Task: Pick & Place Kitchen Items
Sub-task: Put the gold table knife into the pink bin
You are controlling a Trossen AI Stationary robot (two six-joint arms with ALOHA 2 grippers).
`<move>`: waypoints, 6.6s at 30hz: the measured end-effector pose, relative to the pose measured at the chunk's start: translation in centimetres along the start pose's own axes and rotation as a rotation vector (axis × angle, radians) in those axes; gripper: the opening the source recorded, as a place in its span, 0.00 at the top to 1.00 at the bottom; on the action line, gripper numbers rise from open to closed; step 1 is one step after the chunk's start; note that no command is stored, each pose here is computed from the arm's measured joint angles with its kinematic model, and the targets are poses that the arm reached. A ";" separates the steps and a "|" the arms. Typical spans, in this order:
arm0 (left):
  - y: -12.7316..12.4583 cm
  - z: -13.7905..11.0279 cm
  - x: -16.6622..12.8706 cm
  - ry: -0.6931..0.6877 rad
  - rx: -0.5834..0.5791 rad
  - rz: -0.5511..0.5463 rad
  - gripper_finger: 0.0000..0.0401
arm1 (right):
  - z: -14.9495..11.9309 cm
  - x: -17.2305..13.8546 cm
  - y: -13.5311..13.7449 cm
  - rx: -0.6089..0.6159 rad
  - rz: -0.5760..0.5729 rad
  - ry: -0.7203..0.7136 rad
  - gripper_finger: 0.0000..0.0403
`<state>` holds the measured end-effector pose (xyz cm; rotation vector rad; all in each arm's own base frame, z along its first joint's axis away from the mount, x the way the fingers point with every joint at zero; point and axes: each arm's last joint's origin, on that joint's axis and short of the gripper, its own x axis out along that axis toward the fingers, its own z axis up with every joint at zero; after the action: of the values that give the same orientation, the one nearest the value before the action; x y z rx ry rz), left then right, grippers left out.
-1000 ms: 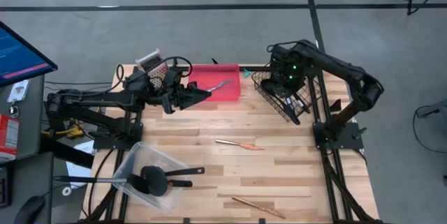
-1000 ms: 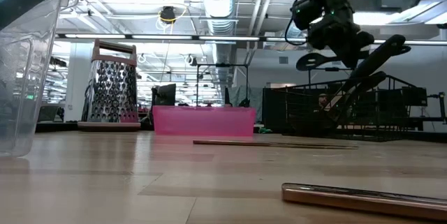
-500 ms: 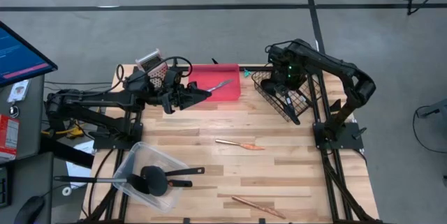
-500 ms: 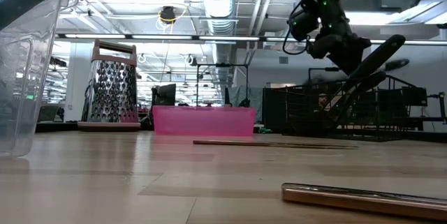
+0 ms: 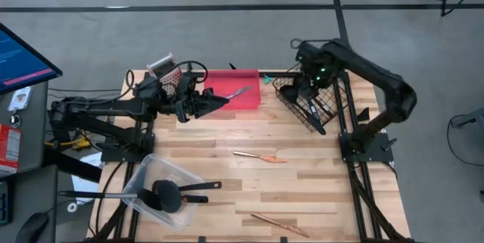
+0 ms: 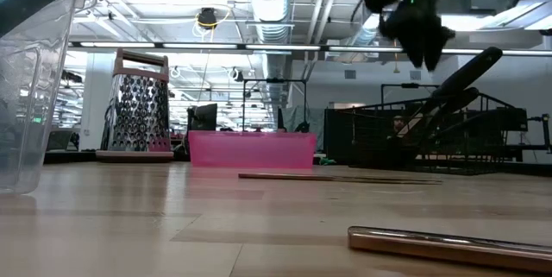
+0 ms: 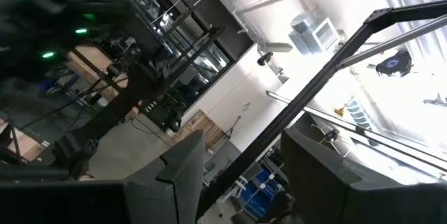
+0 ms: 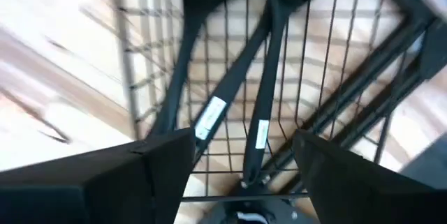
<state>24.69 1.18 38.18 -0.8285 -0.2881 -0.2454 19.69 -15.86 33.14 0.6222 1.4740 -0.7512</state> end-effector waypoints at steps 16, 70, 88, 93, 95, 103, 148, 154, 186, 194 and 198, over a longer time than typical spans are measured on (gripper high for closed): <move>-5.5 5.2 -4.4 -0.458 0.048 -0.144 0.64 | -15.3 -14.3 -2.5 -0.097 0.435 -0.906 0.50; -7.0 -1.2 -5.5 0.236 0.188 0.224 0.93 | -22.3 -8.0 -3.2 0.122 0.989 -0.620 0.71; 6.5 -6.1 4.6 0.485 0.357 0.384 0.50 | -19.8 -10.8 -1.8 -0.393 1.056 -1.004 0.71; 9.1 -7.7 5.2 0.629 0.499 0.323 0.51 | -19.6 -12.0 -1.5 -0.436 1.139 -1.081 0.71; 10.0 -8.6 5.4 0.686 0.558 0.292 0.51 | -19.7 -12.4 -1.5 -0.456 1.166 -1.105 0.71; 14.4 -12.8 4.8 0.862 0.600 0.203 0.42 | -19.3 -12.7 -1.1 -0.444 1.135 -1.157 0.71; 25.4 -24.1 -4.6 0.850 0.785 0.324 0.95 | -17.3 -15.4 2.8 -0.533 1.263 -1.359 0.71; 25.0 -23.6 -4.4 0.848 0.702 0.384 0.95 | -17.3 -15.4 2.8 -0.544 1.246 -1.376 0.71; 25.1 -19.1 -4.9 0.865 0.602 0.551 1.00 | -16.4 -14.9 3.8 -0.557 1.209 -1.331 0.71; 25.4 -18.7 -5.0 0.854 0.566 0.576 1.00 | -16.1 -13.9 4.0 -0.522 1.134 -1.260 0.71; 25.5 -18.7 -5.1 0.853 0.565 0.579 1.00 | -15.6 -13.5 4.5 -0.499 1.102 -1.226 0.71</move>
<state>31.12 4.25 7.00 -0.1709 0.6588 0.0464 13.79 -0.11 45.92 0.3493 0.0361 0.1777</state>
